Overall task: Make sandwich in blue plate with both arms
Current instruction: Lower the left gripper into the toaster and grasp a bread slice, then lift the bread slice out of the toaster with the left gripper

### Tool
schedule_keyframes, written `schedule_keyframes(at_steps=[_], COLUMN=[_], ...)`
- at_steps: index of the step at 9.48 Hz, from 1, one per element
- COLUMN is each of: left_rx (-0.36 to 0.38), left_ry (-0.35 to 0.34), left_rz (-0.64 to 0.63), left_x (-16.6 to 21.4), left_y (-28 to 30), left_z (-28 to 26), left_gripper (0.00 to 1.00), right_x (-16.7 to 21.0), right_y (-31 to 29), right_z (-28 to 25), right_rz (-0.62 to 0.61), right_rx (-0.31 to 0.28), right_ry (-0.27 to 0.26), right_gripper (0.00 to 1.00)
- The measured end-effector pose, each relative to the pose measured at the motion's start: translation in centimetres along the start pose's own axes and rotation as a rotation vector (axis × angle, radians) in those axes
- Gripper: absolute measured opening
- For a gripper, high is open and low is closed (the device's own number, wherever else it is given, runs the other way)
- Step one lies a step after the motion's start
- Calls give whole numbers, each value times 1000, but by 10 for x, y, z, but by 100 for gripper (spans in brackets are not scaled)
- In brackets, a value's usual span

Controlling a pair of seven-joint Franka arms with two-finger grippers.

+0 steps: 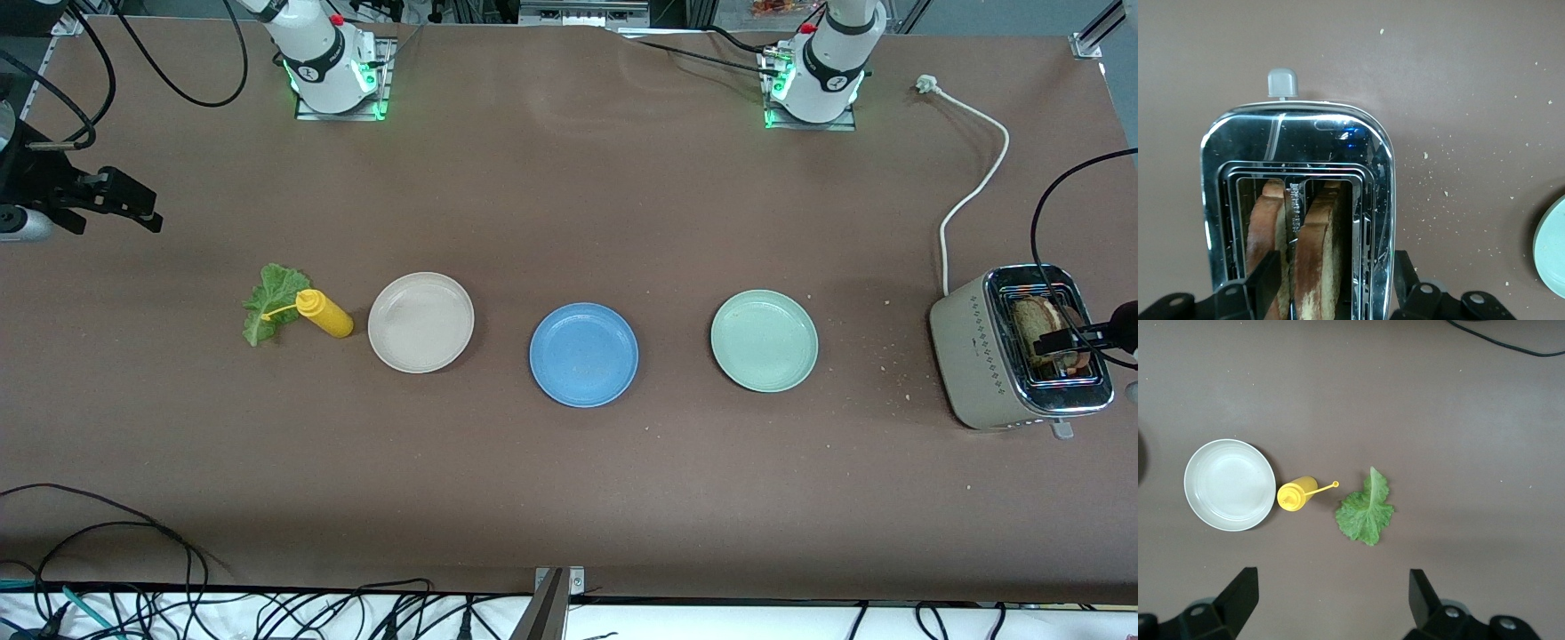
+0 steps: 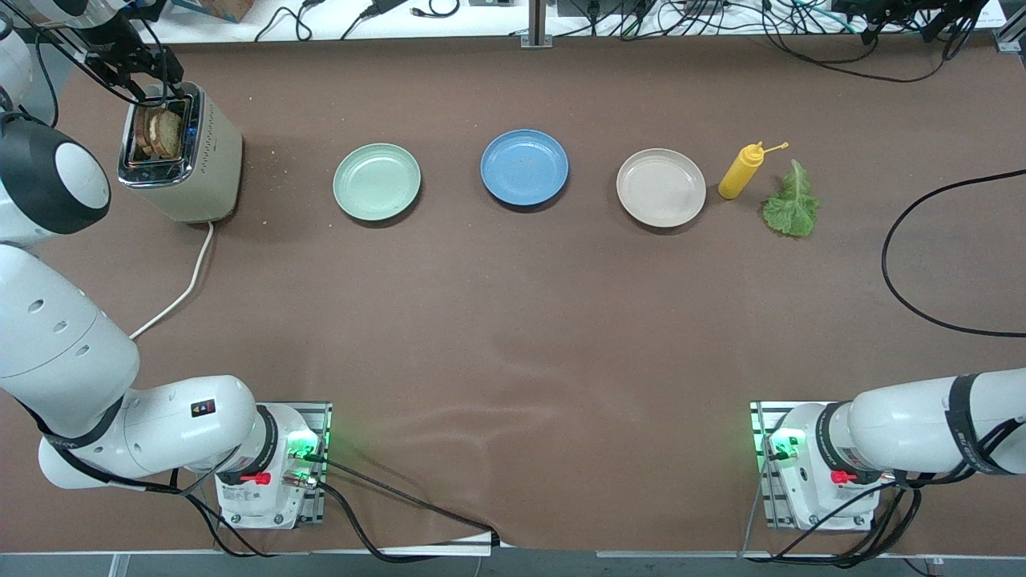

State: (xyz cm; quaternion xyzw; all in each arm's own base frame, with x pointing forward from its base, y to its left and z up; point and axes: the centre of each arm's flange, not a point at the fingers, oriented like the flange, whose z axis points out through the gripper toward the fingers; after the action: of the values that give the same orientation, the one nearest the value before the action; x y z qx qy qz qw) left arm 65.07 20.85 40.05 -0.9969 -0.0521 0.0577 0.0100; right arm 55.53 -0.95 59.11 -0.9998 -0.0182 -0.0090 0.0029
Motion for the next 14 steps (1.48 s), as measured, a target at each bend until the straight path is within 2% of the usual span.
schedule_keyframes(at_steps=[7, 9, 13, 14], left_rx=[-11, -17, -18, -18], left_ry=[-77, -111, -126, -127], left_rz=[0, -2, -4, -4], left_x=[0, -4, -6, -6], left_y=[-1, -2, -3, -3], left_z=[34, 38, 39, 39], left_gripper=[76, 73, 16, 13], right_x=[0, 0, 0, 0], right_y=[0, 0, 0, 0], right_z=[0, 0, 0, 0], right_rz=[0, 0, 0, 0], right_rx=[0, 0, 0, 0], right_ry=[0, 0, 0, 0], right_gripper=[100, 100, 100, 100])
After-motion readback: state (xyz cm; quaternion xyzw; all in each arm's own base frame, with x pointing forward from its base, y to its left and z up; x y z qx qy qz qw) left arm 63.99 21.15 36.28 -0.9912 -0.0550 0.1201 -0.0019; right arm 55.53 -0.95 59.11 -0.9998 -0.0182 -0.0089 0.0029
